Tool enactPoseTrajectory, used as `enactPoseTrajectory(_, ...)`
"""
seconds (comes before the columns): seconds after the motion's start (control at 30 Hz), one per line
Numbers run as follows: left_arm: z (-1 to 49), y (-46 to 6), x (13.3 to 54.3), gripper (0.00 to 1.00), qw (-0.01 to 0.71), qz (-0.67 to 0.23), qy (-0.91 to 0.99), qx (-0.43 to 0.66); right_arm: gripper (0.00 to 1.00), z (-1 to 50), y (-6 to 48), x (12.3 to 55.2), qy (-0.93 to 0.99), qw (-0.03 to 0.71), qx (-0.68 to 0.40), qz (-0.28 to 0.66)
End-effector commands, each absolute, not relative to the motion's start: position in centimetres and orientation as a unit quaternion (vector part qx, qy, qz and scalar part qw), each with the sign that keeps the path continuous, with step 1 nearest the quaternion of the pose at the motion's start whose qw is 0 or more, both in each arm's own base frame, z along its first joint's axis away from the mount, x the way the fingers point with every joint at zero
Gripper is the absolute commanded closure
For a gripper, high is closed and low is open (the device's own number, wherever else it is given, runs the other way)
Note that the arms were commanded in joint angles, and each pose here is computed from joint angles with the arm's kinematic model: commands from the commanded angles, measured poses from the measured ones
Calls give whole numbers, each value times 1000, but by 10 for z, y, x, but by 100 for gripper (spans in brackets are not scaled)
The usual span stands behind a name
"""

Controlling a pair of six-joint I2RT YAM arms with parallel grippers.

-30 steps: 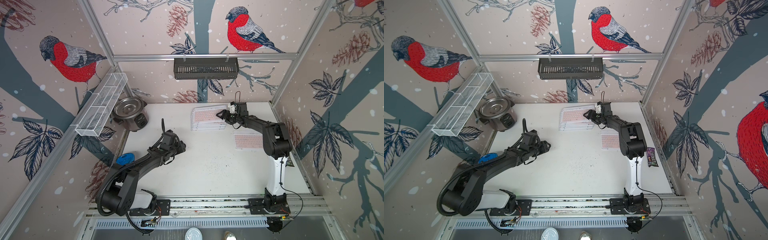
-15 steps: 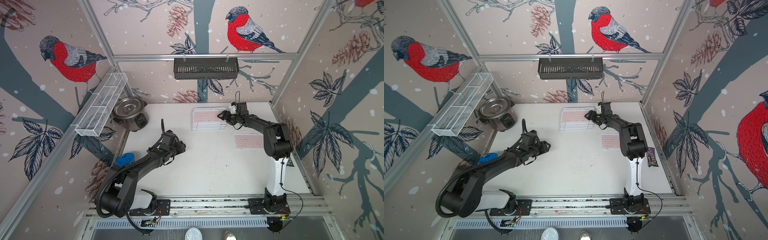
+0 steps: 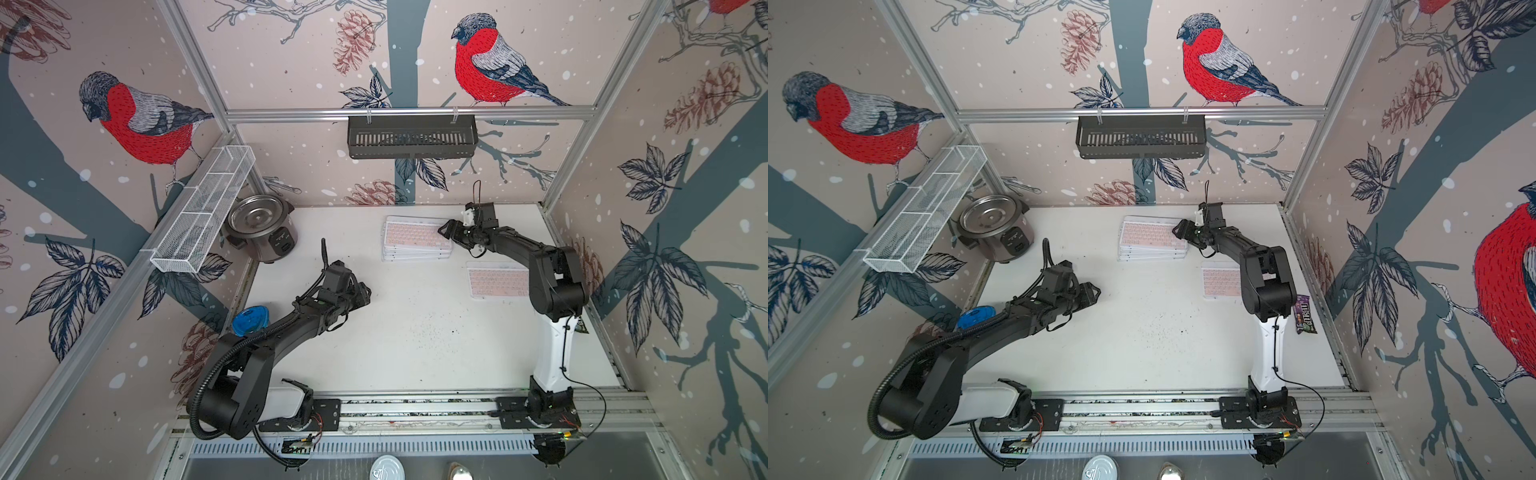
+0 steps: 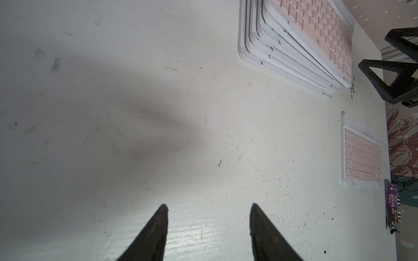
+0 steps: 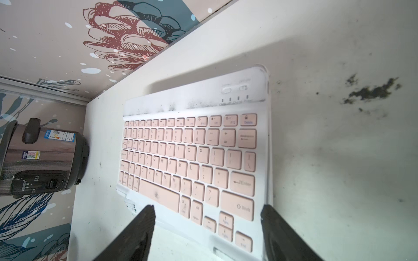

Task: Stack the numeric keypads
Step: Place the numeric keypad at the numeric keypad, then move the numeric keypad to the center of the board.

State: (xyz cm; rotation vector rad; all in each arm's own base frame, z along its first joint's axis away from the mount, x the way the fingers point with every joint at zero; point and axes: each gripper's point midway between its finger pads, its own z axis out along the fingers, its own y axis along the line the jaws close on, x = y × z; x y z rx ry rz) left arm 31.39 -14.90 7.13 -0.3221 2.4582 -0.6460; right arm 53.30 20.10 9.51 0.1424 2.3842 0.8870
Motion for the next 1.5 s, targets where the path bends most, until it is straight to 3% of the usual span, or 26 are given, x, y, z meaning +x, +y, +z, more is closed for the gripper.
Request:
enactPoseTrajectory(0.0, 75, -150, 317, 42, 295, -248, 915, -121, 24, 103, 195, 538, 896, 311, 48, 313)
enactPoseTrajectory(0.27, 75, -150, 315, 42, 293, -244, 918, -111, 24, 116, 183, 519, 904, 332, 32, 269)
enactPoseTrajectory(0.6, 78, -153, 306, 42, 290, -245, 920, -95, 18, 62, 123, 425, 943, 286, 49, 165)
enactPoseTrajectory(0.87, 79, -159, 300, 42, 283, -250, 922, -87, 16, 39, 101, 398, 952, 273, 59, 124)
enactPoseTrajectory(1.13, 83, -156, 296, 42, 285, -245, 922, -89, 17, 12, 127, 368, 964, 249, 19, 86)
enactPoseTrajectory(1.47, 85, -152, 288, 42, 288, -248, 920, -96, 17, -4, 185, 305, 969, 191, -25, 157)
